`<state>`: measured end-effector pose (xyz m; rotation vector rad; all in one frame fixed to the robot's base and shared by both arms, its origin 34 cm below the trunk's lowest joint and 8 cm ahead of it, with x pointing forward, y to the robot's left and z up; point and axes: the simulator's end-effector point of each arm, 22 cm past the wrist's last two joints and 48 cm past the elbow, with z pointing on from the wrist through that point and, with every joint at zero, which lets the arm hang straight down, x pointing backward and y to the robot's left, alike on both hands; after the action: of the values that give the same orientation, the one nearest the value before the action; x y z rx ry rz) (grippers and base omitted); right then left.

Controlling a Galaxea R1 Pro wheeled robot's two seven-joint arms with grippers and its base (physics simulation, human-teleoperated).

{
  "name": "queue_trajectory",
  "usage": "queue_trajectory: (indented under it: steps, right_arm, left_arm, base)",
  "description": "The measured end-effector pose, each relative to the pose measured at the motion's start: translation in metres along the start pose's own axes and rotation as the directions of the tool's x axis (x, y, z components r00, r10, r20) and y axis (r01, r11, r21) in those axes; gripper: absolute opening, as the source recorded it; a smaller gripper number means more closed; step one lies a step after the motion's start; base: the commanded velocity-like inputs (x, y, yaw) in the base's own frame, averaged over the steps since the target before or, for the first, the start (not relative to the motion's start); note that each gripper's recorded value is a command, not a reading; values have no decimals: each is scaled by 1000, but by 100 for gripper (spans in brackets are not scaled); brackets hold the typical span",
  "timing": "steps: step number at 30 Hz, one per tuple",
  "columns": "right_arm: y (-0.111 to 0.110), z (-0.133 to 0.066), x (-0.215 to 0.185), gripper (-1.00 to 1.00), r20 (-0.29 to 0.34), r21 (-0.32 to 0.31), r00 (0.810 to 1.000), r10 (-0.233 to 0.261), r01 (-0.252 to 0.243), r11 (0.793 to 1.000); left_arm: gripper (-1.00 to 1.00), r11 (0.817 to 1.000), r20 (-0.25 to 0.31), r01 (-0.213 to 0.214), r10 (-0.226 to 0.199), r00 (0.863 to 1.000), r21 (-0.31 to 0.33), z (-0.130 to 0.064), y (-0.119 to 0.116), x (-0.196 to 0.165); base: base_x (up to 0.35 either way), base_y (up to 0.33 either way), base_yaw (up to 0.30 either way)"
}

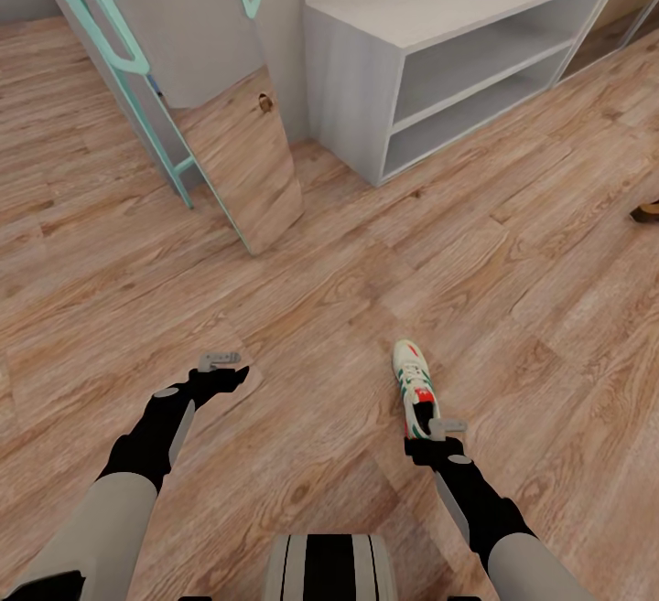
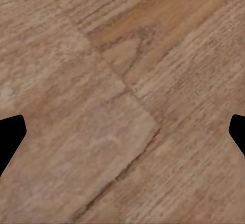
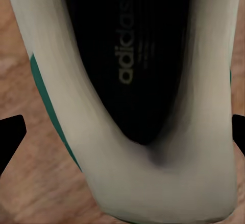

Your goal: Pick up the two gym shoes and the two sandals from the corridor floor and place them onto the hallstand (shoe rack) in the corridor, making sure they are on the rack and not on the floor. Arrange them so the two gym shoes are next to each other and the two sandals are next to each other.

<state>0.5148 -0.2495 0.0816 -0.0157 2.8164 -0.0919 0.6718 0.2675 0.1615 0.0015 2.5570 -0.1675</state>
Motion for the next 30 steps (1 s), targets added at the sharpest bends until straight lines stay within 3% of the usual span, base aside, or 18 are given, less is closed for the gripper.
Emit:
queue_trajectory:
  steps: [13, 14, 30]
  right_arm:
    - [0, 0, 0, 100, 0, 0, 1000, 0, 0, 1000]
    - [0, 0, 0, -100, 0, 0, 1000, 0, 0, 1000]
    - [0, 0, 0, -100, 0, -1, 1000, -1, 1, 1000]
  left_arm:
    - [100, 1000, 0, 0, 0, 1000, 0, 0, 0, 0]
    - [100, 1000, 0, 0, 0, 1000, 0, 0, 0, 0]
    - [100, 1000, 0, 0, 0, 1000, 0, 0, 0, 0]
  base:
    - [8, 0, 0]
    - [0, 0, 0]
    - [0, 0, 0]
